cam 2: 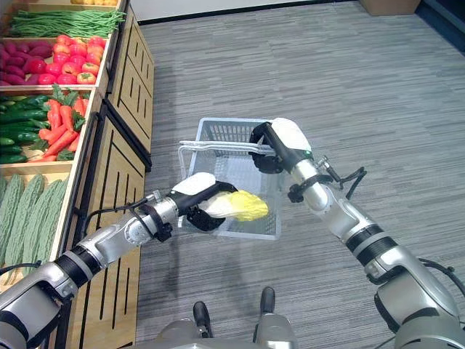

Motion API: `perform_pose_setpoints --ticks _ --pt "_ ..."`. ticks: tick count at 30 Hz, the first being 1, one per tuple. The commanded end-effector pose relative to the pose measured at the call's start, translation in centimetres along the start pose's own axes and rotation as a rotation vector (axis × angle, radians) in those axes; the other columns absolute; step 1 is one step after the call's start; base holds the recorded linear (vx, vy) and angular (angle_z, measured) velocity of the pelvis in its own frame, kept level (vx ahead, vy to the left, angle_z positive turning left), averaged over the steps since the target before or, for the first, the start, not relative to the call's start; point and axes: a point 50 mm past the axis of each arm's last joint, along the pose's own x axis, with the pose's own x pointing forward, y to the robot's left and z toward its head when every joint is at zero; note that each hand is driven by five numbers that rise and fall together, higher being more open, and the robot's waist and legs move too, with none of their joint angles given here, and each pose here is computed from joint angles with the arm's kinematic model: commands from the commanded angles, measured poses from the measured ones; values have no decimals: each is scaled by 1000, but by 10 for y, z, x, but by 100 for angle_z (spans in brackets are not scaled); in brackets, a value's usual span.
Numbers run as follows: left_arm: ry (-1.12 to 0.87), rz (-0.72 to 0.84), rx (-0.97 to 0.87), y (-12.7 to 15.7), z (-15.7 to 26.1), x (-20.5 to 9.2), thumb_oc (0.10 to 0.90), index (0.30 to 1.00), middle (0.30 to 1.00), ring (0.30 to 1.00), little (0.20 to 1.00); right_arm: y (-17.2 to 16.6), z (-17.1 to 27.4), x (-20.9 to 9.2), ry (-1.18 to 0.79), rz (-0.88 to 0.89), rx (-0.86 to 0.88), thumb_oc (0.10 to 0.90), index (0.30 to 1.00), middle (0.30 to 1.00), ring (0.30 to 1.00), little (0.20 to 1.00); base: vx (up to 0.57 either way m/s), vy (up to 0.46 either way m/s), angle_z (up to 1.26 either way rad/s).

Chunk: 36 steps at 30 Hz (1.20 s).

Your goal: Get the vegetables into the basket

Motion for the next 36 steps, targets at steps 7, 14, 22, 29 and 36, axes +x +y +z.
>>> perform_pose_setpoints --ticks 7,14,22,29,36 --pt "42 282 87 29 -6 15 400 300 300 300 300 -50 59 15 -326 -221 200 400 300 300 300 300 0 0 0" --pt "123 249 125 12 -19 12 900 1000 1000 1000 1000 -47 61 10 -334 -211 221 400 300 300 300 300 -5 0 0" --pt "-104 182 93 15 22 18 900 1000 1000 1000 1000 -39 40 12 -223 -229 205 400 300 300 300 300 -1 -1 3" --pt "-446 159 -197 42 87 5 900 1000 1000 1000 1000 -31 8 7 -65 -234 70 400 300 300 300 300 -4 -2 2" --pt "-611 -117 -780 52 109 -19 900 1000 1000 1000 1000 -14 -35 -7 165 -209 83 400 300 300 300 300 -7 -1 4"
